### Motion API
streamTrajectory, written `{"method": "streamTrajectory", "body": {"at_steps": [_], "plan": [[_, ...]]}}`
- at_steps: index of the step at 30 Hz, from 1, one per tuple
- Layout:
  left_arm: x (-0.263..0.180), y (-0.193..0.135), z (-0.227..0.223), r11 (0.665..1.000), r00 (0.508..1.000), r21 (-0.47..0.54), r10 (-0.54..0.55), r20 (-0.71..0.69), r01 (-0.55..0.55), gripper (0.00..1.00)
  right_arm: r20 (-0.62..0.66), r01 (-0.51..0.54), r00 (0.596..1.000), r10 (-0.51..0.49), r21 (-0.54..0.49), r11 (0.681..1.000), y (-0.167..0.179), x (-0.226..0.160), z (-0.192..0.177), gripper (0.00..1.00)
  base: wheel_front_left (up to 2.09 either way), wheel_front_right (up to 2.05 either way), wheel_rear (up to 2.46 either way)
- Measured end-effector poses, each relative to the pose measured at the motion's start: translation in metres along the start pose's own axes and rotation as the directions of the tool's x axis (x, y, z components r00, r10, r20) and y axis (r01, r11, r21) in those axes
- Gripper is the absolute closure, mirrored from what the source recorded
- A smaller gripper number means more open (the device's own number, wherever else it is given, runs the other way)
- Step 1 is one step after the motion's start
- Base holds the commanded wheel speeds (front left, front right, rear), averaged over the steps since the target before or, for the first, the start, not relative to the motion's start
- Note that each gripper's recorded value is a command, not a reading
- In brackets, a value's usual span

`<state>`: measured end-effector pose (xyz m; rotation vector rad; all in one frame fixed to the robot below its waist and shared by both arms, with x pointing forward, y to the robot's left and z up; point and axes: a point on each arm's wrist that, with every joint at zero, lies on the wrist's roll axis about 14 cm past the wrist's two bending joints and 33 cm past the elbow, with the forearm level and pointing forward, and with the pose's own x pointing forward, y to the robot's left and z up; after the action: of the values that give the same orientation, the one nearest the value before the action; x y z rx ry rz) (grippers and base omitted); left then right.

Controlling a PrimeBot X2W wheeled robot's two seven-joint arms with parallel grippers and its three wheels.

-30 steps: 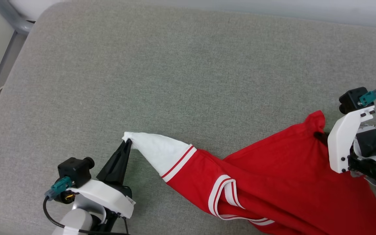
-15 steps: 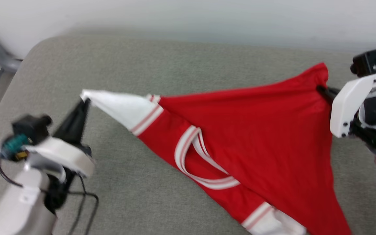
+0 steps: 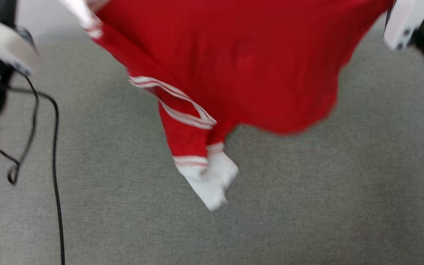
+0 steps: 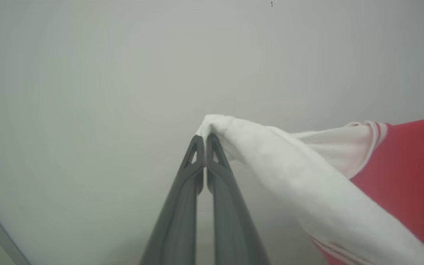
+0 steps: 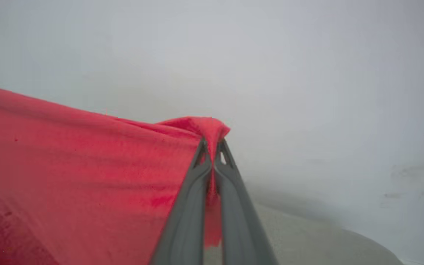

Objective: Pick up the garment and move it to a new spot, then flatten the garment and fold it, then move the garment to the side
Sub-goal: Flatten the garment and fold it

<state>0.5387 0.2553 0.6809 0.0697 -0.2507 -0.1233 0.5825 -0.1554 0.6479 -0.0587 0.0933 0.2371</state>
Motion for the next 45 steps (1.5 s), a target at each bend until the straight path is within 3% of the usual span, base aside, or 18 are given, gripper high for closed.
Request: {"method": "streamTrajectory", "body": {"at_steps": [8,14,20,30,37,45], "plan": [[0.068,0.021,0.055,0.998,0.986,0.049,0.029,0.165,-0.037,1.0,0.203,0.061,0.977,-0.058,-0.009,0.998,-0.02,0.042,0.073,1.0,0.0,0.0,0.0],[0.106,0.037,0.054,0.996,0.976,0.047,0.062,0.21,-0.073,1.0,0.265,0.094,0.96,-0.089,-0.006,0.996,-0.03,0.08,0.084,1.0,0.0,0.0,0.0],[0.134,0.047,0.006,0.995,0.985,-0.021,0.095,0.141,-0.093,1.0,0.232,0.097,0.968,-0.099,0.019,0.995,-0.029,0.123,0.047,1.0,0.0,0.0,0.0],[0.13,0.033,-0.129,0.984,0.984,-0.147,0.075,-0.164,-0.1,1.0,0.072,0.056,0.996,-0.06,0.055,0.997,-0.006,0.164,-0.057,1.0,0.0,0.0,0.0],[0.073,0.022,-0.196,0.953,0.94,-0.262,0.057,-0.337,-0.151,1.0,-0.08,0.02,0.997,-0.014,0.082,0.996,0.016,0.14,-0.132,1.0,0.0,0.0,0.0],[-0.022,0.001,-0.238,0.916,0.891,-0.343,0.034,-0.452,-0.208,1.0,-0.246,0.048,0.969,-0.01,0.146,0.988,0.022,0.069,-0.214,1.0,0.0,0.0,0.0]]}}
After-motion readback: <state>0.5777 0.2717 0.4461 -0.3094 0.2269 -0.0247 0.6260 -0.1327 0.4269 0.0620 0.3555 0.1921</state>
